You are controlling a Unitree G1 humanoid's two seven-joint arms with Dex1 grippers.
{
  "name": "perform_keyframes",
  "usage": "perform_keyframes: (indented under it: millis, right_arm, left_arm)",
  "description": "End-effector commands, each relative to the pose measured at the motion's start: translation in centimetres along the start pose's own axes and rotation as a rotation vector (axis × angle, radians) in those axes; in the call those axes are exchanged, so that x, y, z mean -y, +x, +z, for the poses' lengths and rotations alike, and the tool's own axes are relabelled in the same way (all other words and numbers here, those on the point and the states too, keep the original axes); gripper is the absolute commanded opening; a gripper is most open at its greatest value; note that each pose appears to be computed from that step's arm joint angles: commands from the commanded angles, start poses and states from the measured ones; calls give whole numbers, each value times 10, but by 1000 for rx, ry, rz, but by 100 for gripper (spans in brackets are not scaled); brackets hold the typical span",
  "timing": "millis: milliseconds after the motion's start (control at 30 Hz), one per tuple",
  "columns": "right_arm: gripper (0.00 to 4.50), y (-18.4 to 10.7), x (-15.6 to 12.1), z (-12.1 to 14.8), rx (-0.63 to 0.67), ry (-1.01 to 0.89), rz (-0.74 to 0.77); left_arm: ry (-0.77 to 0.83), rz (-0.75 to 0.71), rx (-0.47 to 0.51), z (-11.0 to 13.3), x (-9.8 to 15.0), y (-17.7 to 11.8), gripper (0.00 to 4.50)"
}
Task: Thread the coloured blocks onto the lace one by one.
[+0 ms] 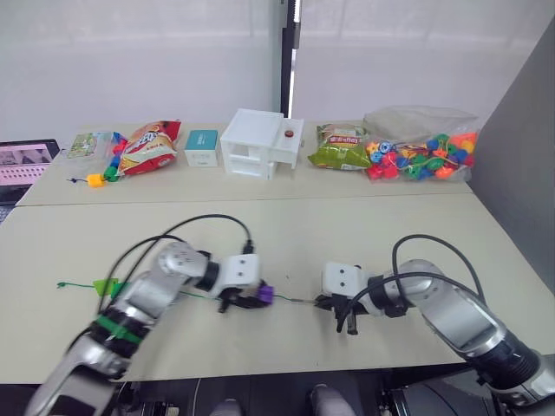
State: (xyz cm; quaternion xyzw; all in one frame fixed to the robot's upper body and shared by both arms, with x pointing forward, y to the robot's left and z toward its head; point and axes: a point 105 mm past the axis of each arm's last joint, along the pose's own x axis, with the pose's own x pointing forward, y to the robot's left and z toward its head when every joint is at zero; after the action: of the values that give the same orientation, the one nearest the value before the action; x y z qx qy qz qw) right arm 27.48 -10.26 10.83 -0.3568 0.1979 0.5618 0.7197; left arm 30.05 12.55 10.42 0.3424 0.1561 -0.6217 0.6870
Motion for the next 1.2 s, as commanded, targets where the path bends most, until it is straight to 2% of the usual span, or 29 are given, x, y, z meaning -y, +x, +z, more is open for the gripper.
perform_keyframes:
  millis: [33, 167, 233, 367, 500, 633, 833, 900, 1067, 1133, 1200]
  right_arm:
    - [0, -7, 0, 10, 29, -33, -6]
    - [0, -8, 0, 6, 23, -29, -8]
    - [0, -8, 1, 4, 20, -27, -7]
    - [0, -9, 2, 3, 26, -23, -7]
    - [0, -7, 3, 3, 58, -9, -8]
    - [0, -2, 3, -2, 109, 24, -12]
    - [0, 0, 5, -4, 108, 25, -23]
    - [0, 0, 5, -2, 107, 25, -26]
    - [0, 1, 3, 3, 114, 36, -27]
    - [0, 1, 3, 6, 117, 38, -30]
    - [0, 3, 2, 11, 130, 44, -34]
  left_arm:
    - [-40, 38, -35, -11, 2, -27, 135]
    - [-130, 90, -183, -57, 10, -74, 135]
    - [-189, 124, -280, -86, 16, -107, 135]
    - [-237, 171, -379, -111, 23, -146, 135]
    - [-223, 212, -389, -116, 16, -160, 135]
    - [-194, 197, -307, -102, 11, -146, 135]
    - [-192, 207, -281, -95, 6, -143, 135]
    - [-190, 199, -276, -89, 3, -146, 237]
    - [-151, 169, -333, -70, -5, -153, 399]
    - [-147, 141, -355, -62, -6, -154, 399]
    - [-133, 63, -452, -61, 2, -160, 399]
